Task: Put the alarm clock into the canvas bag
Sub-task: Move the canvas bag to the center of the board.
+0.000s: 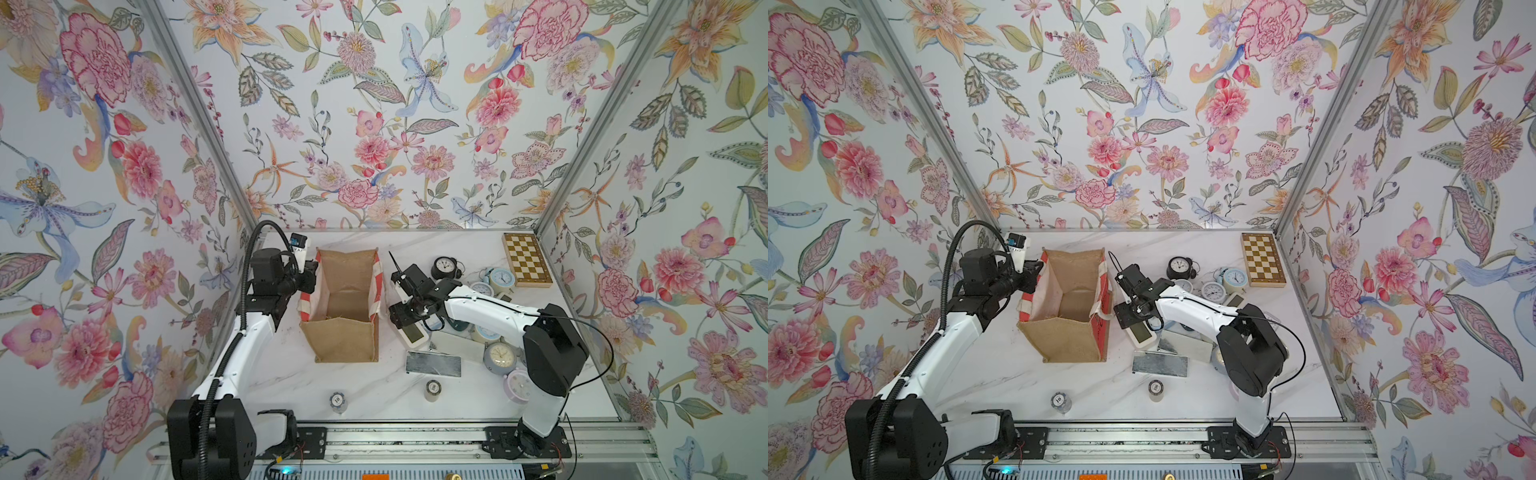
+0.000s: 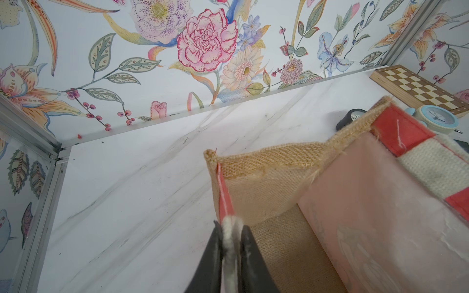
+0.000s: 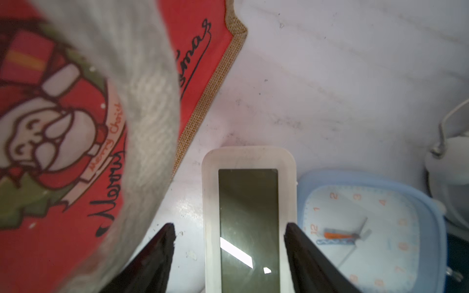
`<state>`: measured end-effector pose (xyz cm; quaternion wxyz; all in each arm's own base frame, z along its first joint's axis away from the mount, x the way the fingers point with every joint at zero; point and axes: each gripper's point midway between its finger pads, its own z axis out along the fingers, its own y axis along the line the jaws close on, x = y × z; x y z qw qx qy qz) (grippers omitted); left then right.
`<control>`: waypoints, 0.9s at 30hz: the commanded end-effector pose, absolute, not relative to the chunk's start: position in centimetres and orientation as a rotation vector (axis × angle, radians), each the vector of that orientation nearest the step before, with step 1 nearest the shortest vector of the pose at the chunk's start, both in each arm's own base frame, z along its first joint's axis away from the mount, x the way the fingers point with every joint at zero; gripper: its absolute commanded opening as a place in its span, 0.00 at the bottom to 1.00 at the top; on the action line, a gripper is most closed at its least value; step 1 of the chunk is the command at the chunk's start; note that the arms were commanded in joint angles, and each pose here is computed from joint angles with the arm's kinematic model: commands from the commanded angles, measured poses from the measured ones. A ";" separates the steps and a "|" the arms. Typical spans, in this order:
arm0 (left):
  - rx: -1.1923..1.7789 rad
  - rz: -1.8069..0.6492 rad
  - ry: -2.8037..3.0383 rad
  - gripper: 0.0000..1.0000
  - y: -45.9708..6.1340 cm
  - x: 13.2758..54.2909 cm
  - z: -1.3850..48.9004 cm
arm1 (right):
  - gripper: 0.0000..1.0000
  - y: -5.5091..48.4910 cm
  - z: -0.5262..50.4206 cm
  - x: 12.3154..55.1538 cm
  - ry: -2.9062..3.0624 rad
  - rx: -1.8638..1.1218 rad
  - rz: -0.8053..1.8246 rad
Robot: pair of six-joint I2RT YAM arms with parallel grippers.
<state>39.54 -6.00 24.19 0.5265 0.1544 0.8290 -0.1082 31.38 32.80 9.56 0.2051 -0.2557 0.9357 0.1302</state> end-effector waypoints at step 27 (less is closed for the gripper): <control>0.372 -0.296 1.952 0.20 -6.1 39.1 24.8 | 0.84 32.4 5.3 29.6 2.762 -0.750 0.228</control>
